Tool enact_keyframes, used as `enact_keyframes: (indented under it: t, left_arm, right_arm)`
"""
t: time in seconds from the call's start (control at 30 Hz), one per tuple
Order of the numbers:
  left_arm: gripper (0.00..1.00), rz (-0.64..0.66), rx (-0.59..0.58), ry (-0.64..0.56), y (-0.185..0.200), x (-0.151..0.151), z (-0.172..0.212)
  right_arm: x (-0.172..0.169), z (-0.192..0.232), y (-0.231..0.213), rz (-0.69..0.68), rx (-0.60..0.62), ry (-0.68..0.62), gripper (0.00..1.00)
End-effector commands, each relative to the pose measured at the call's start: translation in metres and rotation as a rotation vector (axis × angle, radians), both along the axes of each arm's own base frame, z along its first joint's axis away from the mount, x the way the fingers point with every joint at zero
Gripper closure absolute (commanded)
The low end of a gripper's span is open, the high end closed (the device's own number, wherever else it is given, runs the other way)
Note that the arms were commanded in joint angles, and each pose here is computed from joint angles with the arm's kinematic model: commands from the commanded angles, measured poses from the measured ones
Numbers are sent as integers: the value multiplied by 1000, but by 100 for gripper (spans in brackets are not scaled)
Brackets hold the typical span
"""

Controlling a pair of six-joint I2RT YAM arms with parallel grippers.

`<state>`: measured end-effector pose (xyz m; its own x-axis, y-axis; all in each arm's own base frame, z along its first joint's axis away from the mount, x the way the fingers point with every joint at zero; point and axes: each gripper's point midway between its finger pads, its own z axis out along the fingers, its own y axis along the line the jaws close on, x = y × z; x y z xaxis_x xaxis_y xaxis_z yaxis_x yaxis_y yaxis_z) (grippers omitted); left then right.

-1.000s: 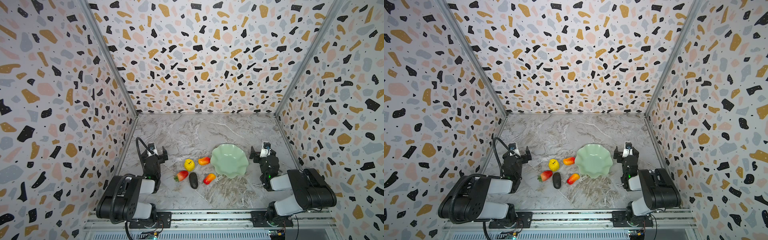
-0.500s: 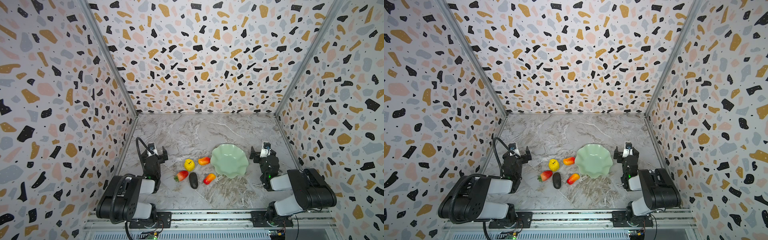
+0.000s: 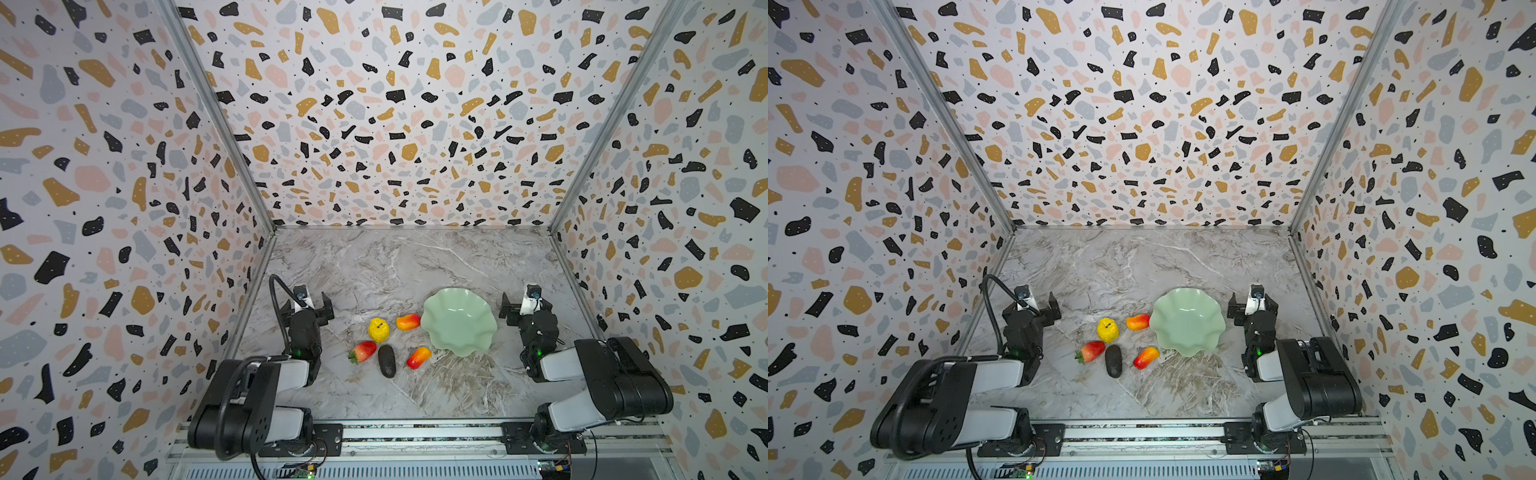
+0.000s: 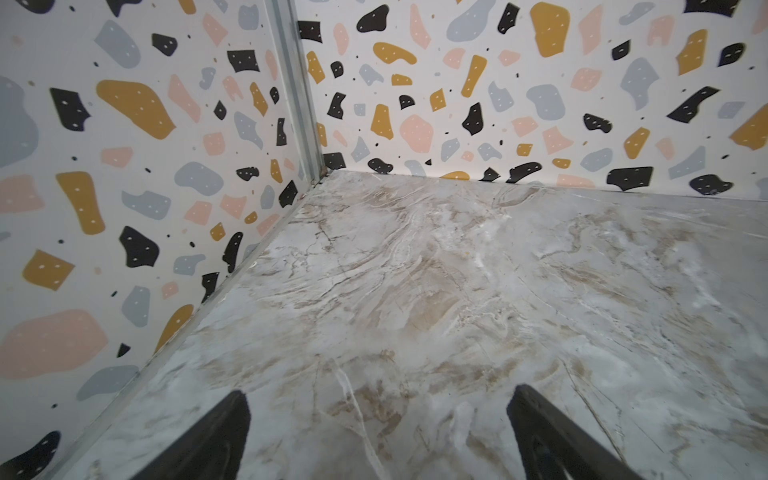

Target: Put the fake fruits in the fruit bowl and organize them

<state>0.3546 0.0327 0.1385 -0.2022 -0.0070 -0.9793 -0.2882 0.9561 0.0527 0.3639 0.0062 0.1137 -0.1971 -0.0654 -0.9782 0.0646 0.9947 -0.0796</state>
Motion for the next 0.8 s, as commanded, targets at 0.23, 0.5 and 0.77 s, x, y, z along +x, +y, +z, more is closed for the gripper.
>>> enact_keyframes:
  t: [0.23,0.5,0.77]
  left_arm:
    - [1,-94,-76,-22,-19,15,177]
    - [0,-277,4,295,-45,8,199]
    - [0,-363,-120,263,-65,-13,251]
  right_arm:
    - [11,199,118,412,124,-74,1]
    - [-39,221,228,759,-78,173,1]
    - [-88,179,312,1003,-210,421,1]
